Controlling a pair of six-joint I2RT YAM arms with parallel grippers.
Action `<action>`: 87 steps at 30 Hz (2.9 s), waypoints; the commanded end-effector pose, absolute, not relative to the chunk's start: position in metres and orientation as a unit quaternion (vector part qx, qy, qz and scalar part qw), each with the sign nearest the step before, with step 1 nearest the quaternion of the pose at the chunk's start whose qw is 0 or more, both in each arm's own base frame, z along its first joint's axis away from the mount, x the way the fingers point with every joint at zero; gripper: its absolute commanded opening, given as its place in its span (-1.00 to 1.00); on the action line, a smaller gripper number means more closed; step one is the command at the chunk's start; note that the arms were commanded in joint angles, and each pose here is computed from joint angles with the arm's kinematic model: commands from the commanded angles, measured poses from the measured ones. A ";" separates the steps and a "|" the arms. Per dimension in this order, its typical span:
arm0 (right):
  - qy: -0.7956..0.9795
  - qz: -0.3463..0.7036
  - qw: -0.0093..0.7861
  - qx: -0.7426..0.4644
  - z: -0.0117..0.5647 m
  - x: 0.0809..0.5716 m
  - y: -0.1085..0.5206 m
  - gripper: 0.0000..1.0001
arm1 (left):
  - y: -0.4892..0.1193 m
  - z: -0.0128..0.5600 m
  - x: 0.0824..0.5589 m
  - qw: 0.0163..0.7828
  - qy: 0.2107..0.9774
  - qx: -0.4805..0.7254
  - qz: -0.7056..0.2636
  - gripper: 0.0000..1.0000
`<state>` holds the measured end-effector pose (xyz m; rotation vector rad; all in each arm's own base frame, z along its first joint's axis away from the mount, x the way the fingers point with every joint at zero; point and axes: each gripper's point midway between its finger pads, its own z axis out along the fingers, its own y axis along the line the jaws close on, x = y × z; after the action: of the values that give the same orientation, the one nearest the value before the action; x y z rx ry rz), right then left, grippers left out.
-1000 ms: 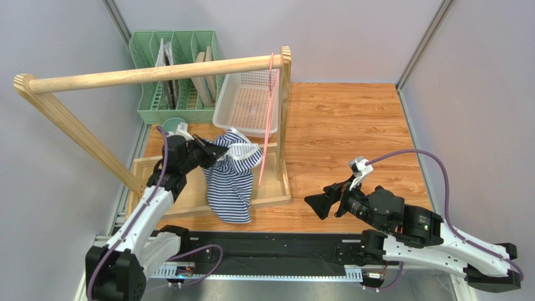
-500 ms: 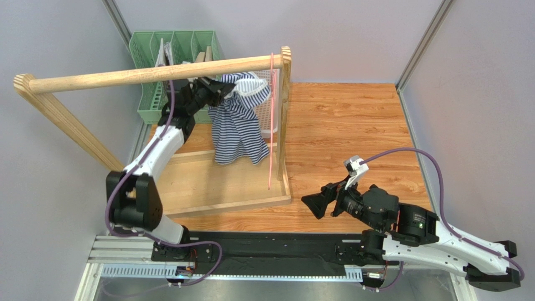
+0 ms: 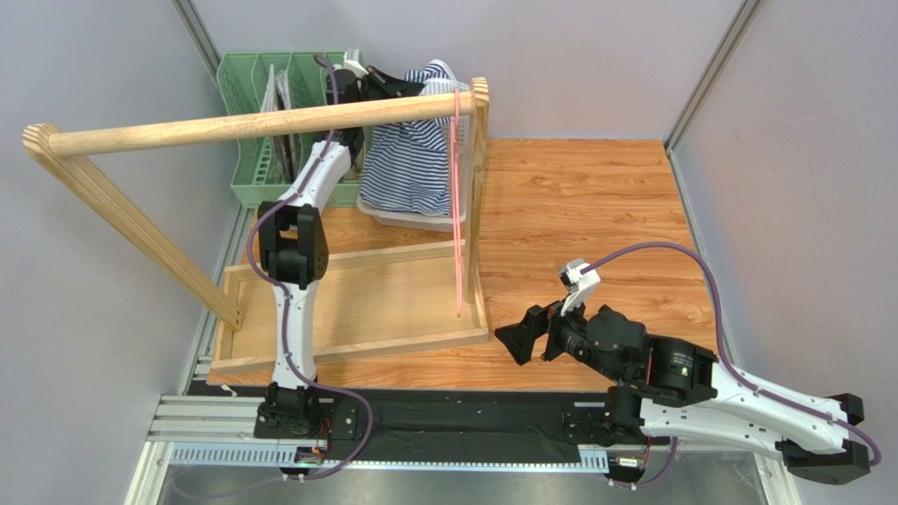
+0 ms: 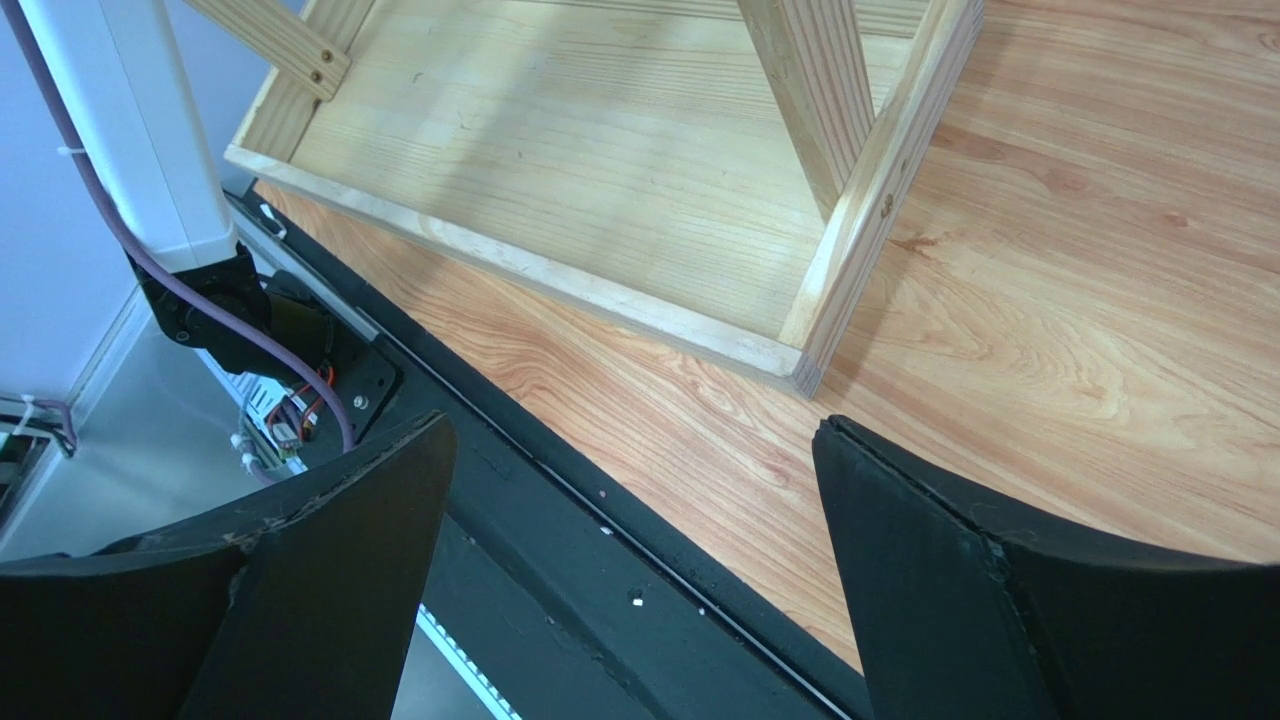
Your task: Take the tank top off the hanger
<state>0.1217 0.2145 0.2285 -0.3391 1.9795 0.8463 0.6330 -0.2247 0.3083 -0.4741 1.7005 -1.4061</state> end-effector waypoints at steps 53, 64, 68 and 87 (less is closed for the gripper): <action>0.812 0.378 0.444 -0.020 0.236 0.127 0.211 0.93 | -0.194 0.200 0.466 0.299 0.828 -0.226 -0.417 0.55; 0.795 0.412 0.445 0.032 0.217 0.134 0.220 0.92 | -0.220 0.228 0.299 0.344 0.812 -0.105 -0.459 0.54; 0.777 0.433 0.454 0.060 0.197 0.138 0.217 0.91 | -0.220 0.234 0.232 0.369 0.795 -0.045 -0.479 0.54; 0.738 0.488 0.439 0.157 0.098 0.143 0.205 0.90 | -0.192 0.205 0.083 0.399 0.686 0.099 -0.600 0.57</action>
<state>0.1330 0.2150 0.1559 0.3247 1.7718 1.3385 0.1051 -0.1921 0.1918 0.1155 1.8556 -1.4610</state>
